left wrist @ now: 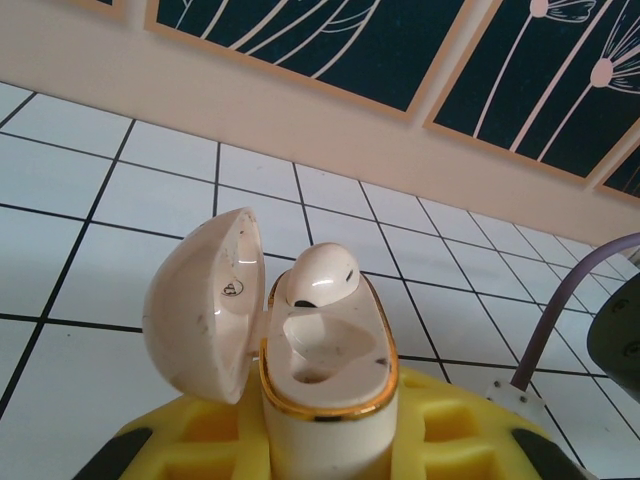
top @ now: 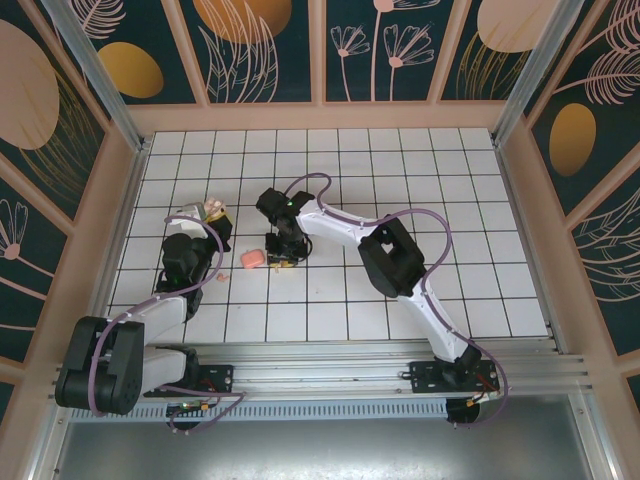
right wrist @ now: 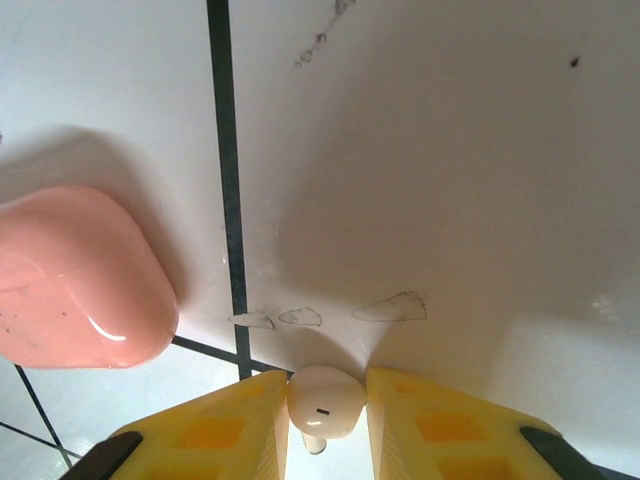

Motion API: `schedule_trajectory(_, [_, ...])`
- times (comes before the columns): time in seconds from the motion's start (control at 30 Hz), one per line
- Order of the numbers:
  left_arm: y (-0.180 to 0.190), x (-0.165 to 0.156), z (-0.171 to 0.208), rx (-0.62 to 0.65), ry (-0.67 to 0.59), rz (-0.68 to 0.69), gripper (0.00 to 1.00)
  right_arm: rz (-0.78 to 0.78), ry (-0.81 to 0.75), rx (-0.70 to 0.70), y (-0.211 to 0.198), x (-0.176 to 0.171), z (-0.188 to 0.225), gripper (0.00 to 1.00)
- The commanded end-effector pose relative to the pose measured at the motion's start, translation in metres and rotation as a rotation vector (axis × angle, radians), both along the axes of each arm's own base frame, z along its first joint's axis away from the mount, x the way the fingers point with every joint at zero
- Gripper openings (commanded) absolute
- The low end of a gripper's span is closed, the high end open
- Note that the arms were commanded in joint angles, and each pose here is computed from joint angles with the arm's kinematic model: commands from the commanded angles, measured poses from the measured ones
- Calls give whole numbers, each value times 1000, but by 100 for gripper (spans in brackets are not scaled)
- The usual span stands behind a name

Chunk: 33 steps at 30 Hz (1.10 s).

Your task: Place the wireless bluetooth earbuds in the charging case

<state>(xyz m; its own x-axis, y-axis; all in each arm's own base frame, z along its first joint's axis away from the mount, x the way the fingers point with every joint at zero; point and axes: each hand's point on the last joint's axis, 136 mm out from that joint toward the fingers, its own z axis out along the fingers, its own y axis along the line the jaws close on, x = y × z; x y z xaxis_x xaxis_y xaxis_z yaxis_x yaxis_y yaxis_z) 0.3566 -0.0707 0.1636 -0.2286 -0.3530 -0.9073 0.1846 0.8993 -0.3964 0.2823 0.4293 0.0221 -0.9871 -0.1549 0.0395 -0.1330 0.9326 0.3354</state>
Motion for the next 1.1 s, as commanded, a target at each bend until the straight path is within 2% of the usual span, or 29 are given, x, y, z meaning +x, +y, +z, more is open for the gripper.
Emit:
schedule_trajectory(0.0, [-2,0,10,8,-34,-22,5,6,-8,-97,-20,-1,-11,27])
schedule_trajectory(0.3, [-5,1,15,54,-40,-41,4,-22,-61,-77,-43,-3,18,27])
schedule_trajectory(0.53, [-8,-3,18,53,-45,-66,5,-62,-73,-82,-75,-19,31,27])
schedule_trajectory(0.6, [-16,-6,21,43,-65,-115,5,-76,-77,-89,-87,-25,33,27])
schedule_trajectory(0.7, [-39,-18,32,24,-145,-259,6,-122,-120,-54,-99,-23,41,27])
schedule_trajectory(0.9, [-72,-32,42,-10,-232,-475,4,-220,-338,159,-87,9,91,26])
schedule_trajectory(1.07, [-102,-47,45,5,-296,-602,4,-250,-496,259,-88,22,132,24])
